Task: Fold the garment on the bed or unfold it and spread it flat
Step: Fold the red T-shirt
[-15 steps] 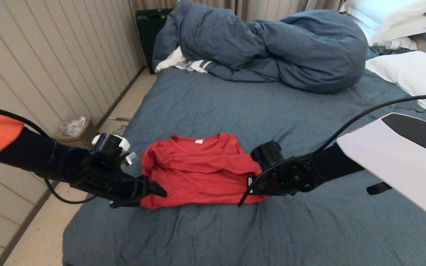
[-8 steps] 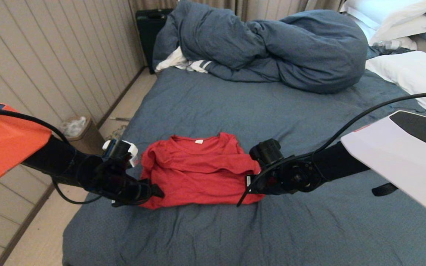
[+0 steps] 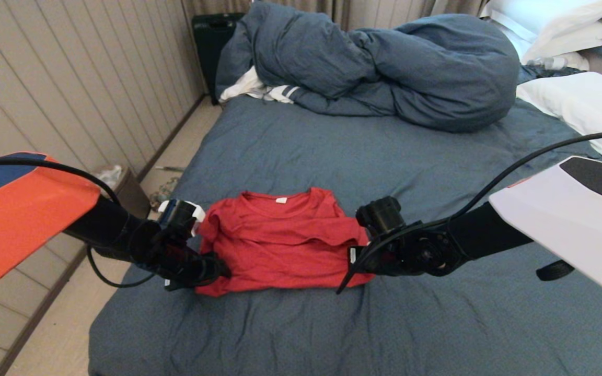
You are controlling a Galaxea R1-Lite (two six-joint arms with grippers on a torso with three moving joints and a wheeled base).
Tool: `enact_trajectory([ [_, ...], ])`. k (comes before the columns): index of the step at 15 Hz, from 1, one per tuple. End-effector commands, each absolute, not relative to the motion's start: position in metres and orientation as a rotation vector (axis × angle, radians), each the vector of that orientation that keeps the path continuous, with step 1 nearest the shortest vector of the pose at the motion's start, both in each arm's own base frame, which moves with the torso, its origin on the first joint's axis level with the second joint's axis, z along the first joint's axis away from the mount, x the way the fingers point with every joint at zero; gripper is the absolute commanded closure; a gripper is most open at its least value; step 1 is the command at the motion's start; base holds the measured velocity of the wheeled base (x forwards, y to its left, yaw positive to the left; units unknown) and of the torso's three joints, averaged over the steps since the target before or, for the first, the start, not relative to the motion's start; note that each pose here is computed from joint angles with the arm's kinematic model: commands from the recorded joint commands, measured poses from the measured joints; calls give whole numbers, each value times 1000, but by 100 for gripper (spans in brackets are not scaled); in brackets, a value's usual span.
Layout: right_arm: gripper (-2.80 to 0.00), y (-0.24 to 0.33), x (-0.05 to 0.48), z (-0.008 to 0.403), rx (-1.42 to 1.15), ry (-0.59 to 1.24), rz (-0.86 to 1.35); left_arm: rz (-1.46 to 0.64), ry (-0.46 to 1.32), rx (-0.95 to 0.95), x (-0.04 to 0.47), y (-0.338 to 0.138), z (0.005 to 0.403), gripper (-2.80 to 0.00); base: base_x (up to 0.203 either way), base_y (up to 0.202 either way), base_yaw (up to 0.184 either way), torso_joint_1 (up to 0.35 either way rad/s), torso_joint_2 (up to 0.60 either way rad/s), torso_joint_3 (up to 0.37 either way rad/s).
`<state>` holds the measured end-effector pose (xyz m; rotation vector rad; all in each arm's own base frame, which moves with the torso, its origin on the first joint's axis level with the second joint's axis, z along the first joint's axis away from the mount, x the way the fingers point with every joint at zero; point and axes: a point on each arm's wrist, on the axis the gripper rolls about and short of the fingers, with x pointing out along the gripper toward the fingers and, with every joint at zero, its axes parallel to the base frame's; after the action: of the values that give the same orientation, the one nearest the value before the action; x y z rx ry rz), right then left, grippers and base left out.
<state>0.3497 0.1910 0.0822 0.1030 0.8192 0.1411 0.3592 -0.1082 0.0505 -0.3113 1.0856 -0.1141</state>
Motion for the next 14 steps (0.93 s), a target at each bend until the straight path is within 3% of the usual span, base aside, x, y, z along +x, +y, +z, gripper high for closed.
enact_trajectory([
  [1,0,191,350,82,104,820,140,-125,1089,-311,358,-111,50,0,0,0,0,0,0,0],
  [8,0,185,339,90,105,818,139,-215,1010,-305,315,-119,89,0,0,0,0,0,0,0],
  [14,0,179,322,88,90,849,139,-292,1061,-282,293,-134,87,0,0,0,0,0,0,0],
])
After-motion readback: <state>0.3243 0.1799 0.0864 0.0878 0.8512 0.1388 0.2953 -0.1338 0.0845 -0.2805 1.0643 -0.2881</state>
